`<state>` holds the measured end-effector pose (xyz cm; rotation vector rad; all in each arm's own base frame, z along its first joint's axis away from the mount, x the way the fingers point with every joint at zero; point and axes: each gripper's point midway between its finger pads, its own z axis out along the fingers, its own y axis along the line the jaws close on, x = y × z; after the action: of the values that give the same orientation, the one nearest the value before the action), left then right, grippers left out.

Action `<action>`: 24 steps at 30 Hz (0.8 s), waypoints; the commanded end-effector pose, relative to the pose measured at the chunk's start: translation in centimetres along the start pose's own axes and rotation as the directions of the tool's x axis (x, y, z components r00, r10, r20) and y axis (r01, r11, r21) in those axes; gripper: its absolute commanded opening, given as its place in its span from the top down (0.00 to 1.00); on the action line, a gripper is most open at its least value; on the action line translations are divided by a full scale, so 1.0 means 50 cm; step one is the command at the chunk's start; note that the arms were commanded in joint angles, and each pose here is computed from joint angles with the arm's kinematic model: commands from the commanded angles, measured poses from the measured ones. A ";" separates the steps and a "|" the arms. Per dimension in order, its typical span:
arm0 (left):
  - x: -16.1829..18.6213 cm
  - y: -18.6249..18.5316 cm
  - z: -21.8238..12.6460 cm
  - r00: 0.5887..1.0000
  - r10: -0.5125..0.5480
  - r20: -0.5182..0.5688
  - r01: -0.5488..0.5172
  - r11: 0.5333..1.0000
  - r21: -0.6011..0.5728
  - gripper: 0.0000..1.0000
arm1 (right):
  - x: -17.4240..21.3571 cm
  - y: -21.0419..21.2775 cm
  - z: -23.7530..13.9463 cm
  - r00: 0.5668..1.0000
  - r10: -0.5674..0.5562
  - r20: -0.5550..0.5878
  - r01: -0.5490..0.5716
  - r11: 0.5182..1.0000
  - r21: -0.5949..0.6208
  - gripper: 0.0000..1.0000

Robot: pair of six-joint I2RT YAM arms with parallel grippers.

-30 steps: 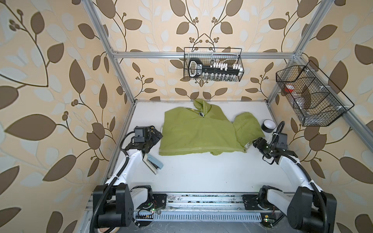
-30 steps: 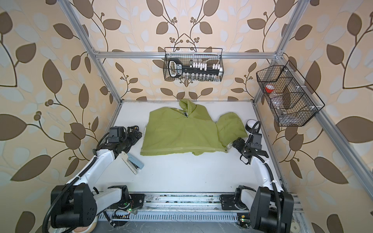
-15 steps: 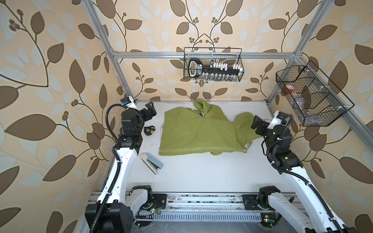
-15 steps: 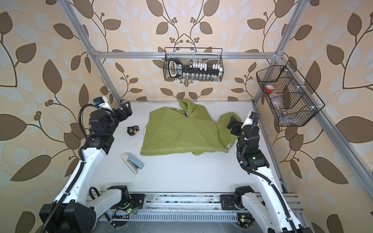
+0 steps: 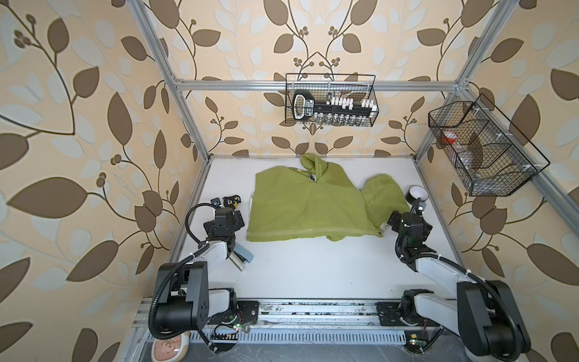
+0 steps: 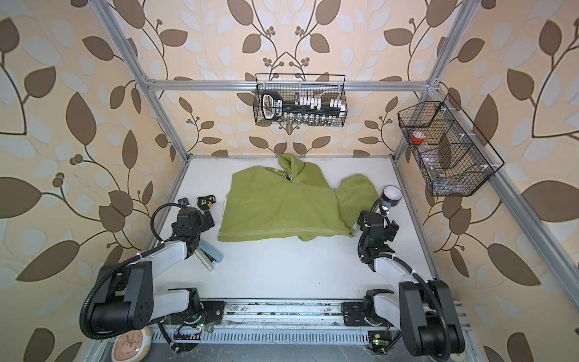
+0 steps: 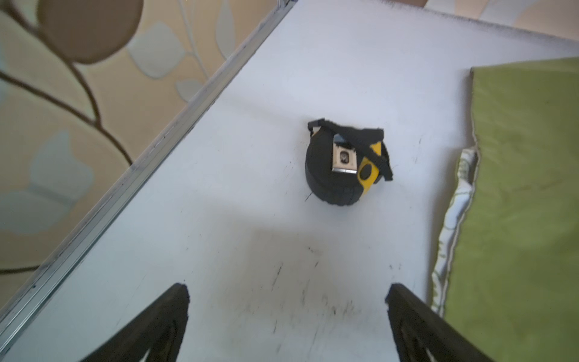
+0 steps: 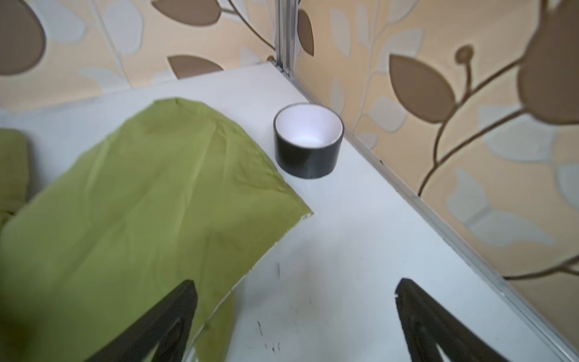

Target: Zip up the jacket

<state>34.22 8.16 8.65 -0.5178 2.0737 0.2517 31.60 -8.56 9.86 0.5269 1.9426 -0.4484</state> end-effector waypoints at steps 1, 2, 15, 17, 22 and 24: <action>-0.129 -0.049 0.006 0.986 -0.023 0.163 0.007 0.995 0.096 0.01 | -0.083 0.036 -0.011 0.980 0.062 0.191 -0.047 0.996 -0.082 0.00; -0.124 -0.057 0.013 0.992 -0.015 0.128 0.002 0.994 0.105 0.01 | -0.078 0.045 -0.014 0.976 0.054 0.210 -0.028 0.992 -0.125 0.00; -0.041 -0.009 0.006 0.996 -0.051 0.074 0.049 0.998 0.028 0.01 | -0.057 0.102 -0.051 0.945 0.007 0.327 0.088 0.957 -0.275 0.00; -0.045 -0.028 0.013 0.991 -0.061 0.116 0.051 0.995 0.086 0.01 | -0.051 0.095 -0.048 0.955 0.022 0.295 0.063 0.959 -0.276 0.00; -0.004 -0.078 0.034 0.986 0.010 0.168 -0.042 0.980 0.192 0.01 | -0.052 0.099 -0.032 0.961 0.015 0.275 0.065 0.958 -0.279 0.00; 0.001 -0.086 0.046 0.996 0.044 0.083 -0.058 0.983 0.176 0.01 | -0.048 0.097 -0.030 0.966 0.018 0.256 0.056 0.959 -0.277 0.00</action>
<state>35.53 6.09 4.43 -0.4175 2.0955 0.1426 33.27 -4.31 10.69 0.2606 1.7747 -0.2484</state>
